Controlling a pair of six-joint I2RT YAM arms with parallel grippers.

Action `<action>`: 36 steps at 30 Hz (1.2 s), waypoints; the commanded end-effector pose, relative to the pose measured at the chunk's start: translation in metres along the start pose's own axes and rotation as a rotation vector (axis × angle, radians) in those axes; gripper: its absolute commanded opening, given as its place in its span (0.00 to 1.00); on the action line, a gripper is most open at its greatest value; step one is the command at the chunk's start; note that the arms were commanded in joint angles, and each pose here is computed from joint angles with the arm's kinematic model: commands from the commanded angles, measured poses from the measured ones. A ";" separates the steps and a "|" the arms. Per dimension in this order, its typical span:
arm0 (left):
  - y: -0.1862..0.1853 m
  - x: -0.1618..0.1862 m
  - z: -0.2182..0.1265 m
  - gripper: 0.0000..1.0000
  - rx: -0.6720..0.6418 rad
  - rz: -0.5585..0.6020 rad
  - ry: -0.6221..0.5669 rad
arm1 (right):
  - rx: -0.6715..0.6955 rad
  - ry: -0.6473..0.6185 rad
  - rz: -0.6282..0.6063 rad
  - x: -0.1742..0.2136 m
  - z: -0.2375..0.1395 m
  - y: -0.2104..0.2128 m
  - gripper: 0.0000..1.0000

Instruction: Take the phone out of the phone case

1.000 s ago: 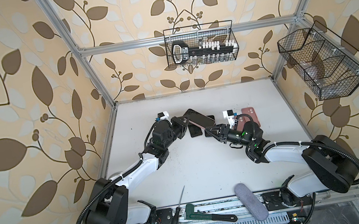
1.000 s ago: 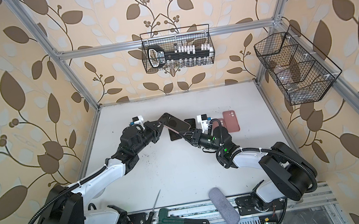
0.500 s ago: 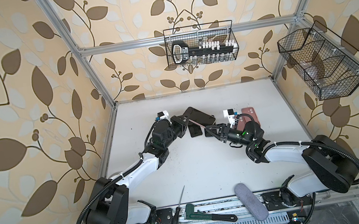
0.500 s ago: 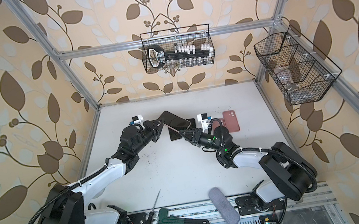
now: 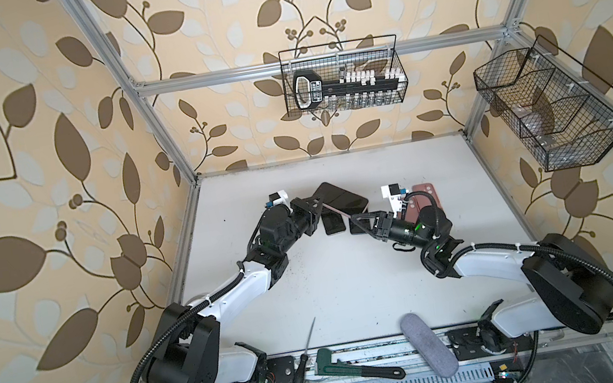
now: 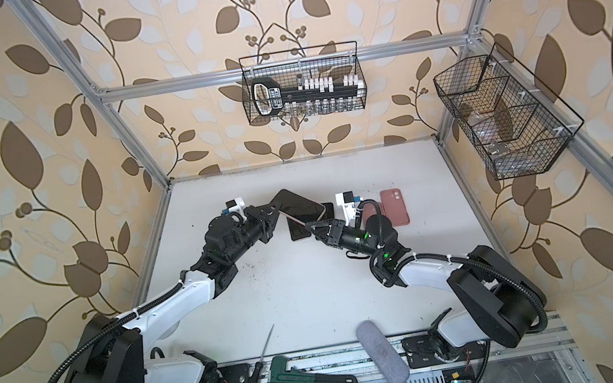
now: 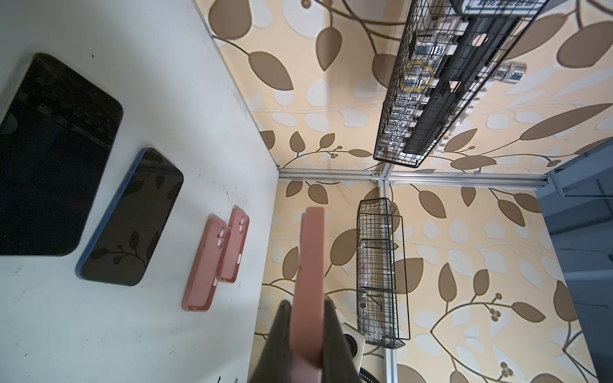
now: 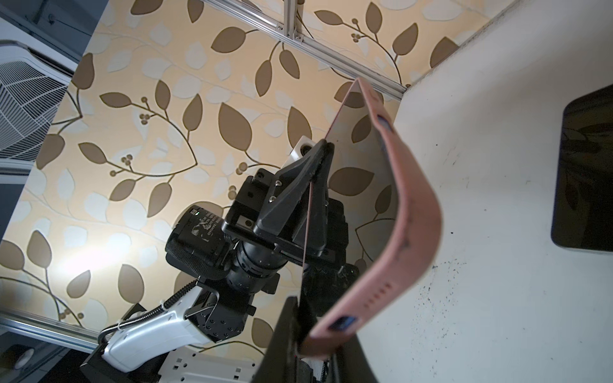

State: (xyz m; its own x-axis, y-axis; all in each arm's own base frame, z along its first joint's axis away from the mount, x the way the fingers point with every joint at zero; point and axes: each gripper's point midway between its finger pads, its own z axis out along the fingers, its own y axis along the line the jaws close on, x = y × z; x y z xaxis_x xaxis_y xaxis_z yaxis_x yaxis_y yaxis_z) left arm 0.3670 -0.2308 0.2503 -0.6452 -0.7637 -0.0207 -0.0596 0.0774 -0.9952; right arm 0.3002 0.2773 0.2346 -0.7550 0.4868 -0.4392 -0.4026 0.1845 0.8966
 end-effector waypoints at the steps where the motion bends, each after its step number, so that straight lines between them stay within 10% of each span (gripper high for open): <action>1: -0.053 0.004 -0.003 0.00 0.153 -0.008 0.007 | 0.007 0.060 -0.163 0.009 0.001 0.003 0.08; 36: -0.071 0.010 0.002 0.00 0.211 -0.085 0.052 | 0.138 0.184 -0.400 0.028 -0.006 -0.024 0.11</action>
State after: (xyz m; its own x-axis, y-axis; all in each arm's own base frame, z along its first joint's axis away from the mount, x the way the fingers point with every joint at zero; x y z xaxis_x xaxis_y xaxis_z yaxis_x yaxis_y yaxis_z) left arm 0.3673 -0.2388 0.2469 -0.6614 -0.7471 0.0655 -0.1221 0.0211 -0.9923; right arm 0.2861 0.2779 0.2149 -0.6221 0.2488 -0.7423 -0.6203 0.4220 0.6612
